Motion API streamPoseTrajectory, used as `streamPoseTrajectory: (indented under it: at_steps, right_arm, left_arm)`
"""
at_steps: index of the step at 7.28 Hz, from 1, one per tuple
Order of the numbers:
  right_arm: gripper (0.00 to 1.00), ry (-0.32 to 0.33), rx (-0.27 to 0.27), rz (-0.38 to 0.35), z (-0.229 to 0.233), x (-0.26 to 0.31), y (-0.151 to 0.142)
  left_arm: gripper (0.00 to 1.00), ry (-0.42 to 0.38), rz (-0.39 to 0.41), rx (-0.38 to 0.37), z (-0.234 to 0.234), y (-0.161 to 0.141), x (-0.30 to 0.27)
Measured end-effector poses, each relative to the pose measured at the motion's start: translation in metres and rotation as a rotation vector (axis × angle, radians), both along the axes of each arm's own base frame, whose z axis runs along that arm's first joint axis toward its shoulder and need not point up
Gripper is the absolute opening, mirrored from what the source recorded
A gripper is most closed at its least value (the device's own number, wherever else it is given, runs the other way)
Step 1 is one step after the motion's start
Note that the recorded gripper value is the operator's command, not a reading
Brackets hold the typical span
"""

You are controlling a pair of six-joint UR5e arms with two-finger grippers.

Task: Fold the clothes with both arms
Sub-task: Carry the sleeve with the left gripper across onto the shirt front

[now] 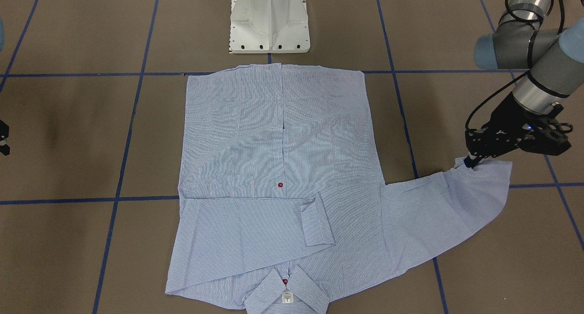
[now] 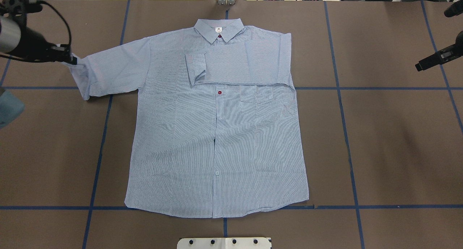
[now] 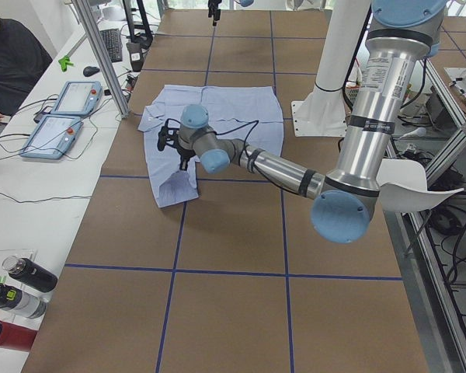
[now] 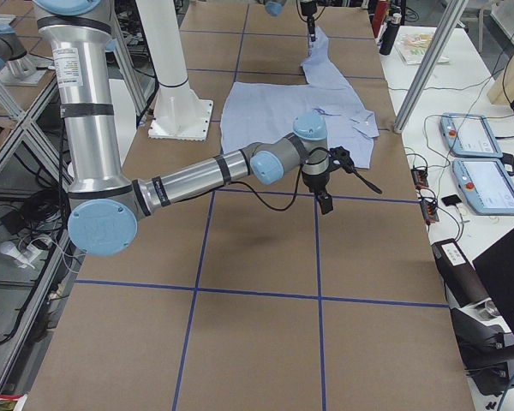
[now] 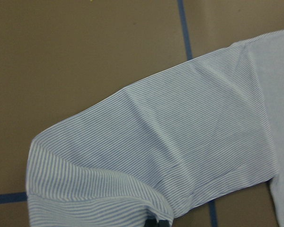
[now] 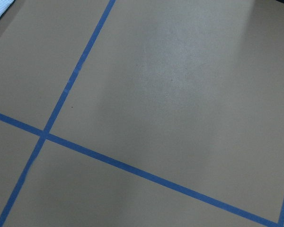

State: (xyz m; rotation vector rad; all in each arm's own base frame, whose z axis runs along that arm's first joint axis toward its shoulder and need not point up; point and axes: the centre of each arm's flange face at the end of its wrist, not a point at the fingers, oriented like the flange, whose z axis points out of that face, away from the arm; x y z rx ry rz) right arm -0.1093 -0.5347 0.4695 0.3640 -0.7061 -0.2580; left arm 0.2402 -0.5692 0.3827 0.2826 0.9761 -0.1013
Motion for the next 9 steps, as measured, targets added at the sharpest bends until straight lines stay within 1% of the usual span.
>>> streamPoseTrajectory:
  at_steps: [2, 4, 6, 9]
  right_arm:
    - [1.0, -0.002, -0.004, 0.005, -0.001, 0.0, -0.001]
    - [1.0, -0.009, -0.015, 0.02, -0.003, -0.001, -0.001]
    - [1.0, -0.011, -0.018, 0.022, -0.003, -0.001, -0.001]
    - [1.0, -0.011, -0.018, 0.023, -0.003, -0.001, -0.001]
  left_arm:
    - [0.0, -0.022, -0.005, -0.09, -0.094, -0.013, 0.081]
    - [0.0, -0.005, -0.011, -0.156, -0.163, -0.029, 0.157]
    - [0.0, 0.001, -0.036, -0.21, -0.224, -0.046, 0.225]
    - [0.0, 0.028, -0.052, -0.275, -0.29, -0.046, 0.283]
